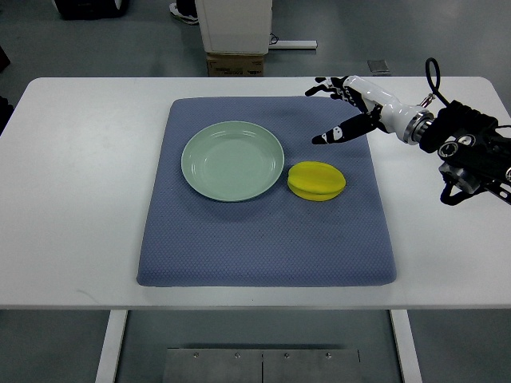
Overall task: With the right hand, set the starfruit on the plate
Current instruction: 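Move the right hand over the yellow starfruit and lower it, then close the right hand fingers around the yellow starfruit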
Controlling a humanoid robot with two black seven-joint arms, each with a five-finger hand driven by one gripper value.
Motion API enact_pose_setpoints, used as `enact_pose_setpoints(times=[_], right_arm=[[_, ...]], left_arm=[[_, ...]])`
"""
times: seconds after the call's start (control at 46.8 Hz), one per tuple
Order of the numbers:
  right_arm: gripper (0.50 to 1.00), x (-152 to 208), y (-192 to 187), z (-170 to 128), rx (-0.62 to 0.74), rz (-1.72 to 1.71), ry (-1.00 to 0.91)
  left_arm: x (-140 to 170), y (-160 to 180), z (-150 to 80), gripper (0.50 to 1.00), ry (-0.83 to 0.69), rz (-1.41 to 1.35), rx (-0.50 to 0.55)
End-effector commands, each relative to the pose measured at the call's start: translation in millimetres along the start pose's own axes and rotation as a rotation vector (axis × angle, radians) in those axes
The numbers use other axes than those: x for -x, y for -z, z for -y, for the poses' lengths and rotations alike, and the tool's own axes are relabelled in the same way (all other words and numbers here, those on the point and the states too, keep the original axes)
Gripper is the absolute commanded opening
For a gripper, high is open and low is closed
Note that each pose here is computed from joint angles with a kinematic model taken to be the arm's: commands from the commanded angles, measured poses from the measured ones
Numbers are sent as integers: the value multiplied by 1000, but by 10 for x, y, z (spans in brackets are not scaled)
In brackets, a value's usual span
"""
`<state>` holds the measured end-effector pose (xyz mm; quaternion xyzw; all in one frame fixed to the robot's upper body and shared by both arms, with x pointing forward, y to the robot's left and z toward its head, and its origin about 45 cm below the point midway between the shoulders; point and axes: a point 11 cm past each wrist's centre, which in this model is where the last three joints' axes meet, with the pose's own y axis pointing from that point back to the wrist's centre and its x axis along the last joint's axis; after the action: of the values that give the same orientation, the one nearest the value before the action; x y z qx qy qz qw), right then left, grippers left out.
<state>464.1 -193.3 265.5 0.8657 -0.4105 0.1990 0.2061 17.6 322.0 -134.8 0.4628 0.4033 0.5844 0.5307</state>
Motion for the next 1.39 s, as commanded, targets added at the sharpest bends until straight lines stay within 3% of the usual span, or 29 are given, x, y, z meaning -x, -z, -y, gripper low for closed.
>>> enact_pose_setpoints(times=[0.0, 0.363, 1.368], right_arm=[[1000, 30, -7, -8, 5, -21, 17], [1000, 229, -238, -79, 81, -143, 108], [1000, 520, -130, -30, 105, -193, 208]], left_arm=[[0, -1, 0, 1000, 0, 0, 0], [0, -1, 0, 1000, 0, 0, 0], [0, -1, 0, 1000, 0, 0, 0]])
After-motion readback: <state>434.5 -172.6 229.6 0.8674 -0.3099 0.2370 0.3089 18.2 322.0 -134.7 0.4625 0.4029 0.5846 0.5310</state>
